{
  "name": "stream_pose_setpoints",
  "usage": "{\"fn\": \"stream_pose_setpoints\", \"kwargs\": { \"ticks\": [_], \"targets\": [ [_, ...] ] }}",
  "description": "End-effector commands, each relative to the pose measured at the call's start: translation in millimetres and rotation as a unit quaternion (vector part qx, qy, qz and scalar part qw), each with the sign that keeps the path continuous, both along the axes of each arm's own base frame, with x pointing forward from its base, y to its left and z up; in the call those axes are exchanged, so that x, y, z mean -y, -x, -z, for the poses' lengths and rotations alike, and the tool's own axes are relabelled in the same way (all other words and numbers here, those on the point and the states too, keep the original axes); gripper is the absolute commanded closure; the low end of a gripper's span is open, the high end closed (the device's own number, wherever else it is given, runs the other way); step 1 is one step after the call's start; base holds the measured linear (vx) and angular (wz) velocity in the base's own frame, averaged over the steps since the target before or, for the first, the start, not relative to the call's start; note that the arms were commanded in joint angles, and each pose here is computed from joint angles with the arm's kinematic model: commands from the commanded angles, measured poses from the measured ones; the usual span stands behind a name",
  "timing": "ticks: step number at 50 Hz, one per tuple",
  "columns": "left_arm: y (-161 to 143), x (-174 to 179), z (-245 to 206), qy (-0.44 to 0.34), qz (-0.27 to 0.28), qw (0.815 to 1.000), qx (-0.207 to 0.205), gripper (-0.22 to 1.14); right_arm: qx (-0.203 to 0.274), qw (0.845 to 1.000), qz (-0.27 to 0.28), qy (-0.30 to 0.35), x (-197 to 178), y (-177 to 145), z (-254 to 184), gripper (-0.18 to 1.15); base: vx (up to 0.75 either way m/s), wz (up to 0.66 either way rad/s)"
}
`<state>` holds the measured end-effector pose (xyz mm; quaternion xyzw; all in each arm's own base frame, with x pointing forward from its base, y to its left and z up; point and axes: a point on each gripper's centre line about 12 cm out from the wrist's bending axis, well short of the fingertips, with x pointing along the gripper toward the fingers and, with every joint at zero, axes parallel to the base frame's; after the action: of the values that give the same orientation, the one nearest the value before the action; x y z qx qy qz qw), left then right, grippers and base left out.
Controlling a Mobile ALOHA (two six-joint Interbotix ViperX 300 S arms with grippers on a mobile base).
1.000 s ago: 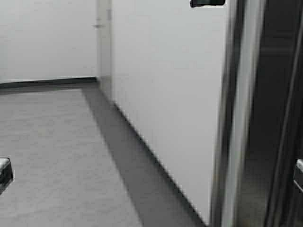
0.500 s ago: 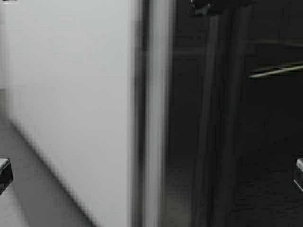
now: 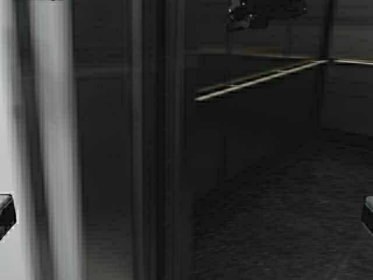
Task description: Navigate to elevator, push the call button, then enter the elevator
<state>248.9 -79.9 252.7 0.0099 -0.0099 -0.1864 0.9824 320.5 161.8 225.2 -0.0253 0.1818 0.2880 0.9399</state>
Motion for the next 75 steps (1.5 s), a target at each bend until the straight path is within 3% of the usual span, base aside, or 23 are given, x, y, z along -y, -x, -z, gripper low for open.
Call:
{"fn": "stream_pose_setpoints", "kwargs": {
  "ticks": [1,31,42,75],
  "targets": [
    [3,8,-5,0.001,0.019,1.000,0.012,0.89,0.018,1.000,-0.001,-0.010,-2,-4,-13,0.91,0.41,-0.57],
    [2,6,1,-0.010,0.012,1.000,0.006,0.89,0.044,0.998,-0.030,-0.036,-13,-3,-25,0.91,0.37,-0.66],
    [-1,0,3,-0.008,-0.005,1.000,0.002,0.89,0.031,0.999,-0.023,-0.030,-14,-17,-14,0.91,0.38,-0.24],
    [-2,0,-2,-0.001,-0.008,1.000,0.009,0.89,0.034,0.999,-0.026,-0.030,-11,-8,-15,0.91,0.49,-0.14]
  ]
}}
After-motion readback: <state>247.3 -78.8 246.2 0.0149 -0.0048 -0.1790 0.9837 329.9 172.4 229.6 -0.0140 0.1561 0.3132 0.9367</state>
